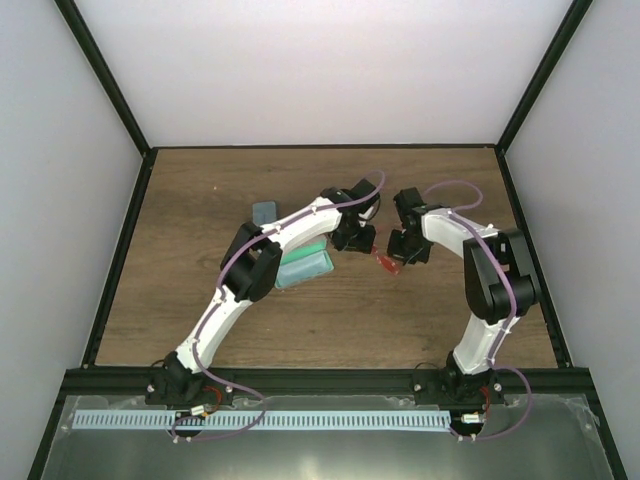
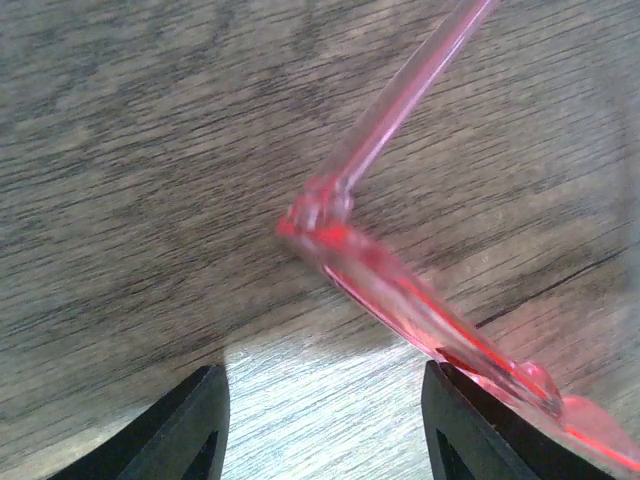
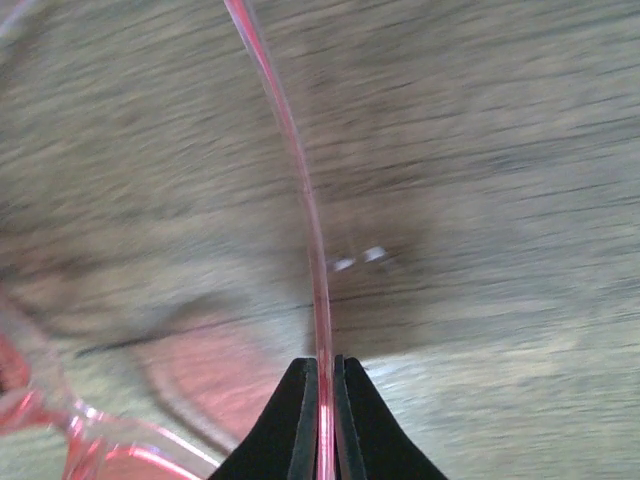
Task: Organize the sunglasses
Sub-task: Fold the sunglasses at the center of the board.
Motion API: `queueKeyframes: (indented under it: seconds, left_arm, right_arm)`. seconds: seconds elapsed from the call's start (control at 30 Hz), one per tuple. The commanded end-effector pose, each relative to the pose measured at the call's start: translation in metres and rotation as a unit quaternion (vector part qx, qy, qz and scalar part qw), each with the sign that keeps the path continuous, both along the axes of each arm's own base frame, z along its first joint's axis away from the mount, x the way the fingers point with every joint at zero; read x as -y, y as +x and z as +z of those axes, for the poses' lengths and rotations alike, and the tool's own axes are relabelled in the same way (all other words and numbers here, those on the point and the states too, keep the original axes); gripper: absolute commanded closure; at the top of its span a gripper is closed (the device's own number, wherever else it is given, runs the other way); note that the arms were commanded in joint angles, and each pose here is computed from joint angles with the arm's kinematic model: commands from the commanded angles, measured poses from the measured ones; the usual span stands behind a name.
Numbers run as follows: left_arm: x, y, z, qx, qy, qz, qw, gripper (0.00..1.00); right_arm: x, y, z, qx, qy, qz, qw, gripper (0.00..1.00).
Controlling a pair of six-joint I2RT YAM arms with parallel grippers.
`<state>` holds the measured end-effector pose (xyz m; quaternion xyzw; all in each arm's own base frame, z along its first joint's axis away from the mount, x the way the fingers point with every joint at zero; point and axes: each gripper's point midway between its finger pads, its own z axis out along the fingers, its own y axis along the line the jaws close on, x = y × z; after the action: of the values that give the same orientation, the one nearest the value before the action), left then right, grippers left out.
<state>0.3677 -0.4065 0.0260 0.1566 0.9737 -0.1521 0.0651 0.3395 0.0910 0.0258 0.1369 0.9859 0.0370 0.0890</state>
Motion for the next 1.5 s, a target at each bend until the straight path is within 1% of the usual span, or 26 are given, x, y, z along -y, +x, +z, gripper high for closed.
queueKeyframes:
  seconds: [0.0, 0.17, 0.23, 0.33, 0.37, 0.5, 0.53, 0.6, 0.67, 0.73, 0.8, 0.83, 0.87, 0.97, 1.0, 1.07, 1.13, 1.27, 1.33, 1.47]
  left_arm:
    - [-0.002, -0.004, -0.021, -0.02, 0.012, -0.009, 1.0, 0.46]
    - [-0.002, -0.007, -0.028, -0.03, 0.011, -0.014, 0.999, 0.43]
    - [-0.002, -0.009, -0.029, -0.032, 0.012, -0.017, 0.999, 0.42]
    - [-0.003, -0.01, -0.031, -0.035, 0.015, -0.02, 0.999, 0.41]
    - [-0.004, -0.011, -0.032, -0.036, 0.016, -0.02, 0.999, 0.4]
    - [-0.008, -0.012, -0.027, -0.03, 0.021, -0.019, 0.999, 0.38]
    - [-0.01, -0.012, -0.025, -0.028, 0.02, -0.018, 0.999, 0.37]
    - [-0.01, -0.013, -0.017, -0.022, 0.016, -0.016, 1.0, 0.37]
    - [-0.011, -0.013, -0.01, -0.017, 0.012, -0.013, 1.0, 0.37]
    - [-0.013, -0.014, -0.004, -0.013, 0.009, -0.011, 1.0, 0.36]
    - [-0.013, -0.014, 0.002, -0.011, 0.004, -0.008, 1.0, 0.35]
    - [-0.012, -0.015, 0.004, -0.011, 0.001, -0.008, 1.0, 0.34]
    - [-0.012, -0.015, 0.007, -0.01, -0.002, -0.008, 1.0, 0.33]
    - [-0.01, -0.017, 0.012, -0.013, -0.008, -0.005, 1.0, 0.31]
    - [-0.011, -0.017, 0.013, -0.015, -0.01, -0.002, 1.0, 0.3]
    - [-0.01, -0.019, 0.014, -0.018, -0.013, 0.0, 1.0, 0.3]
    - [-0.011, -0.02, 0.015, -0.018, -0.011, 0.001, 1.0, 0.3]
    - [-0.013, -0.021, 0.02, -0.018, -0.01, 0.002, 1.0, 0.3]
    - [-0.015, -0.022, 0.022, -0.017, -0.008, 0.002, 1.0, 0.3]
    - [-0.017, -0.026, 0.021, -0.021, -0.003, -0.002, 1.0, 0.3]
  right_arm:
    - [-0.035, -0.002, 0.013, 0.024, 0.028, 0.067, 0.997, 0.99]
    - [-0.067, -0.006, 0.014, 0.036, 0.054, 0.128, 0.99, 0.99]
    - [-0.072, -0.007, 0.014, 0.038, 0.054, 0.142, 0.988, 0.98]
    - [-0.073, -0.01, 0.015, 0.042, 0.054, 0.156, 0.985, 0.9]
    - [-0.071, -0.01, 0.016, 0.045, 0.051, 0.159, 0.985, 0.86]
    - [-0.06, -0.009, 0.031, 0.064, 0.023, 0.152, 0.986, 0.7]
    - [-0.057, -0.008, 0.037, 0.072, 0.018, 0.151, 0.986, 0.68]
    - [-0.051, -0.007, 0.051, 0.091, 0.006, 0.143, 0.986, 0.68]
    - [-0.04, -0.004, 0.065, 0.11, 0.0, 0.123, 0.986, 0.71]
    - [-0.028, 0.001, 0.078, 0.126, 0.001, 0.1, 0.987, 0.72]
    - [-0.018, 0.008, 0.086, 0.142, -0.004, 0.093, 0.986, 0.71]
    - [-0.012, 0.012, 0.088, 0.146, -0.009, 0.093, 0.985, 0.68]
    - [-0.007, 0.017, 0.086, 0.145, -0.015, 0.096, 0.985, 0.64]
    - [0.005, 0.03, 0.072, 0.132, -0.049, 0.12, 0.983, 0.48]
    - [0.008, 0.033, 0.067, 0.127, -0.066, 0.131, 0.981, 0.46]
    - [0.013, 0.037, 0.058, 0.126, -0.087, 0.147, 0.977, 0.43]
    - [0.013, 0.042, 0.051, 0.131, -0.081, 0.153, 0.976, 0.39]
    - [0.024, 0.053, 0.037, 0.14, -0.117, 0.167, 0.969, 0.32]
    - [0.029, 0.058, 0.032, 0.138, -0.116, 0.159, 0.971, 0.3]
    - [0.029, 0.068, 0.023, 0.138, -0.112, 0.161, 0.971, 0.3]
